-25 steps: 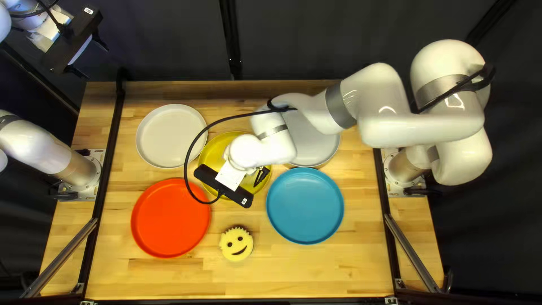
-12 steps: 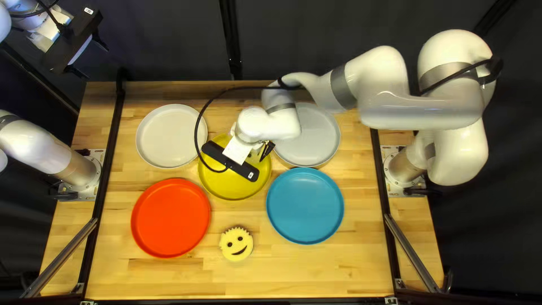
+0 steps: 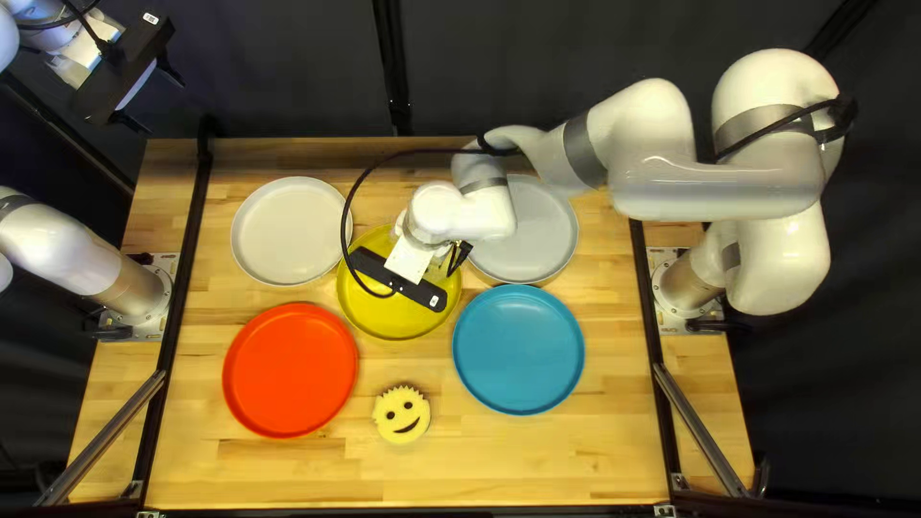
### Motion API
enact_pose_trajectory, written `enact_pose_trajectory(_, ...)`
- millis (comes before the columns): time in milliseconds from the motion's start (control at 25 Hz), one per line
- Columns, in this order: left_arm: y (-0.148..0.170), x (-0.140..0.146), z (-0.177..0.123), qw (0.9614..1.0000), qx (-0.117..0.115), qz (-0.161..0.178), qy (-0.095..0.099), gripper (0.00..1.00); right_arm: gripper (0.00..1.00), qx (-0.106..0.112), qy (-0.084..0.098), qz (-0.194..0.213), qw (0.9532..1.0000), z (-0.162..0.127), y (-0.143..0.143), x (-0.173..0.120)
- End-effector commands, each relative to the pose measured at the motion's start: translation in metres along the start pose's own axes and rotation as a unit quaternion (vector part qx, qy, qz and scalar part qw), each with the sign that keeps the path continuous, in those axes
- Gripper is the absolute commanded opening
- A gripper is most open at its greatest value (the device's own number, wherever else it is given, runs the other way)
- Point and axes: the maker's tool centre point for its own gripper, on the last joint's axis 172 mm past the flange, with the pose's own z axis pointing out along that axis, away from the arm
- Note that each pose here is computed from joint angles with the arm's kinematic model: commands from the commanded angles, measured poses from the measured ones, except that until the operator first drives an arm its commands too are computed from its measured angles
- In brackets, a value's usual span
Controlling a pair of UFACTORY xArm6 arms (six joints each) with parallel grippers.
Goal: Pick up sponge and scrub the plate
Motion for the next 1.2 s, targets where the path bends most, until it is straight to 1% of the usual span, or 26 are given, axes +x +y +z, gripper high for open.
enact_pose_trajectory(40, 0.0, 0.0, 0.0, 1.0, 0.0, 0.0, 0.0, 1.0, 0.0, 0.001, -0.005, -0.008, 1.0, 0.0, 0.0, 0.022)
enact_pose_trajectory(160, 0.0, 0.0, 0.0, 1.0, 0.0, 0.0, 0.0, 1.0, 0.0, 0.004, -0.008, -0.009, 0.9999, 0.004, 0.005, 0.027)
enact_pose_trajectory(280, 0.0, 0.0, 0.0, 1.0, 0.0, 0.0, 0.0, 1.0, 0.0, 0.008, -0.01, -0.007, 0.9999, 0.01, 0.014, 0.023)
enact_pose_trajectory(400, 0.0, 0.0, 0.0, 1.0, 0.0, 0.0, 0.0, 1.0, 0.0, 0.015, -0.012, 0.001, 0.9998, 0.017, 0.023, 0.008)
enact_pose_trajectory(640, 0.0, 0.0, 0.0, 1.0, 0.0, 0.0, 0.0, 1.0, 0.0, 0.021, -0.009, 0.02, 0.9995, 0.022, 0.037, -0.028)
enact_pose_trajectory(960, 0.0, 0.0, 0.0, 1.0, 0.0, 0.0, 0.0, 1.0, 0.0, 0.025, -0.006, 0.042, 0.9988, 0.023, 0.05, -0.06)
enact_pose_trajectory(1080, 0.0, 0.0, 0.0, 1.0, 0.0, 0.0, 0.0, 1.0, 0.0, 0.026, -0.005, 0.044, 0.9987, 0.022, 0.049, -0.053)
enact_pose_trajectory(1200, 0.0, 0.0, 0.0, 1.0, 0.0, 0.0, 0.0, 1.0, 0.0, 0.025, -0.007, 0.04, 0.9989, 0.017, 0.046, -0.031)
